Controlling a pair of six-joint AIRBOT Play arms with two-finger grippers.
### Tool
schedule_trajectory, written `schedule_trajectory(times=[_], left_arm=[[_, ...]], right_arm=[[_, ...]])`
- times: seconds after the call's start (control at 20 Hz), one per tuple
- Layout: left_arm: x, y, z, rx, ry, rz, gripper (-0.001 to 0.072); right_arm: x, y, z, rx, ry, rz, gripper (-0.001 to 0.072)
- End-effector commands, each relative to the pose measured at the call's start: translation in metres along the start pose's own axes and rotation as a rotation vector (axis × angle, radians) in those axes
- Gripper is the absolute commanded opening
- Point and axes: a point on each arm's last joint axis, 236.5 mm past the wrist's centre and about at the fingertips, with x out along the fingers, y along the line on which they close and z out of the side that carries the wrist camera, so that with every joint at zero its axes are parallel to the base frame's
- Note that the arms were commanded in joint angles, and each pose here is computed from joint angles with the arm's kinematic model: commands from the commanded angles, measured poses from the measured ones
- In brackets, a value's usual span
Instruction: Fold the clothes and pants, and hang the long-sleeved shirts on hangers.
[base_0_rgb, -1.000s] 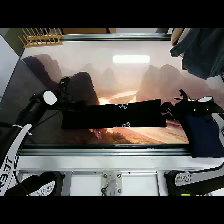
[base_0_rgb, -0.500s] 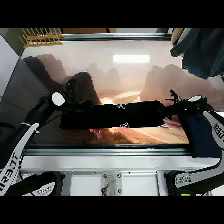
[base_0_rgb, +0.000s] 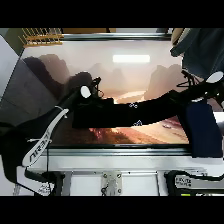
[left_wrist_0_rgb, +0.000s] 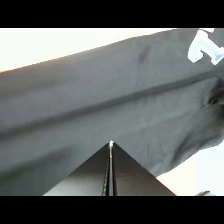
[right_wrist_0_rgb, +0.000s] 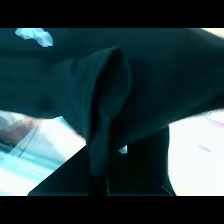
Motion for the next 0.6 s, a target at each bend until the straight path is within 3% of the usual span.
schedule_trajectory(times=[0.0, 0.55], left_arm=[[0.040, -0.036, 0.001, 0.081, 0.052, -0.024, 0.0006], [0.103, -0.078, -0.024, 0.200, 0.215, -0.042, 0.0006]], right_arm=[[-0.036, 0.033, -0.006, -0.050, 0.035, -0.064, 0.0010], [-0.054, 0.134, 0.001, -0.284, -0.029, -0.078, 0.0010]])
